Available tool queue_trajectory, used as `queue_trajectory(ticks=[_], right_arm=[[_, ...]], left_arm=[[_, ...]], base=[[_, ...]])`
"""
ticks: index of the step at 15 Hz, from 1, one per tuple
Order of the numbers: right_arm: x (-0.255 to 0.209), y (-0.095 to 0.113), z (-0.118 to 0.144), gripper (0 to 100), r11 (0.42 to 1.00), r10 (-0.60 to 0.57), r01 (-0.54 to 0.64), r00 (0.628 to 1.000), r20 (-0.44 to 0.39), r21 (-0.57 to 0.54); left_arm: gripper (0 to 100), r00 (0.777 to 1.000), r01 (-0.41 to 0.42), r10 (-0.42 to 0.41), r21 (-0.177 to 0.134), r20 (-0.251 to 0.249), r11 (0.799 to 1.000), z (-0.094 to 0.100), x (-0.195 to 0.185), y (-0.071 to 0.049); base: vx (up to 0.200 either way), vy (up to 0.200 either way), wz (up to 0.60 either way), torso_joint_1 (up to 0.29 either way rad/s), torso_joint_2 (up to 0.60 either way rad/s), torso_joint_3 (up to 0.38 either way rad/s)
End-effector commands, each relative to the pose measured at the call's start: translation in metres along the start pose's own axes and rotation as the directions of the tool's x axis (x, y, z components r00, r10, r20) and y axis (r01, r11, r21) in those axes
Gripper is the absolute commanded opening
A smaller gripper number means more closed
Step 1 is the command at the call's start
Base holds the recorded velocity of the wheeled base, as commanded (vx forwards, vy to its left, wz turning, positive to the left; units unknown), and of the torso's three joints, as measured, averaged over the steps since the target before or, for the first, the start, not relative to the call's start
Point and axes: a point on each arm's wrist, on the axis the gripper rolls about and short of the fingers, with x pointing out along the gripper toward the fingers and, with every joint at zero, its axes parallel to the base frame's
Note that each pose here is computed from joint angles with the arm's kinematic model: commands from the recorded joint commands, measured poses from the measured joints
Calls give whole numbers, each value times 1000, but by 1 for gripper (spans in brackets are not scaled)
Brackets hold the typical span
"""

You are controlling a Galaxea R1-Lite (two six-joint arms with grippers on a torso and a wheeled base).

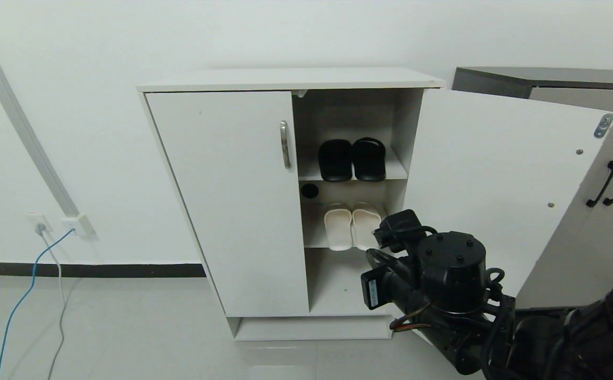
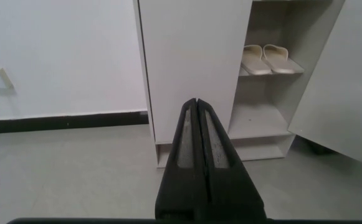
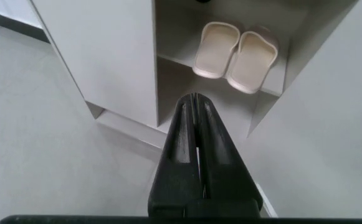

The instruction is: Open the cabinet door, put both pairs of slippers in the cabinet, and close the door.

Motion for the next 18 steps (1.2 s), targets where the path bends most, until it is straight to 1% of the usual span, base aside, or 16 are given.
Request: queue_trajectory(ticks=[1, 9, 11, 14, 18], right_arm=[[0, 0, -1, 0, 1000, -1, 1, 1000, -3, -1], [1, 0, -3, 0, 1000, -3, 3, 1000, -8, -6], [1, 0, -4, 0, 1000, -3, 3, 1000, -11, -19], [1, 0, -4, 0, 1000, -4, 4, 1000, -11, -19], [1, 0, -5, 0, 1000, -5, 4, 1000, -14, -22]], left_arm=[[0, 1000, 0, 0, 0, -3, 1000, 0, 0, 0], [0, 1000, 0, 0, 0, -3, 1000, 0, 0, 0], [0, 1000, 0, 0, 0, -1, 1000, 0, 0, 0], [0, 1000, 0, 0, 0, -3, 1000, 0, 0, 0], [0, 1000, 0, 0, 0, -1, 1000, 0, 0, 0]], base=[[0, 0, 0, 0, 0, 0], [0, 0, 0, 0, -7, -9], [0, 0, 0, 12, -173, -263], [0, 0, 0, 38, -435, -352], [0, 0, 0, 104, -449, -354]])
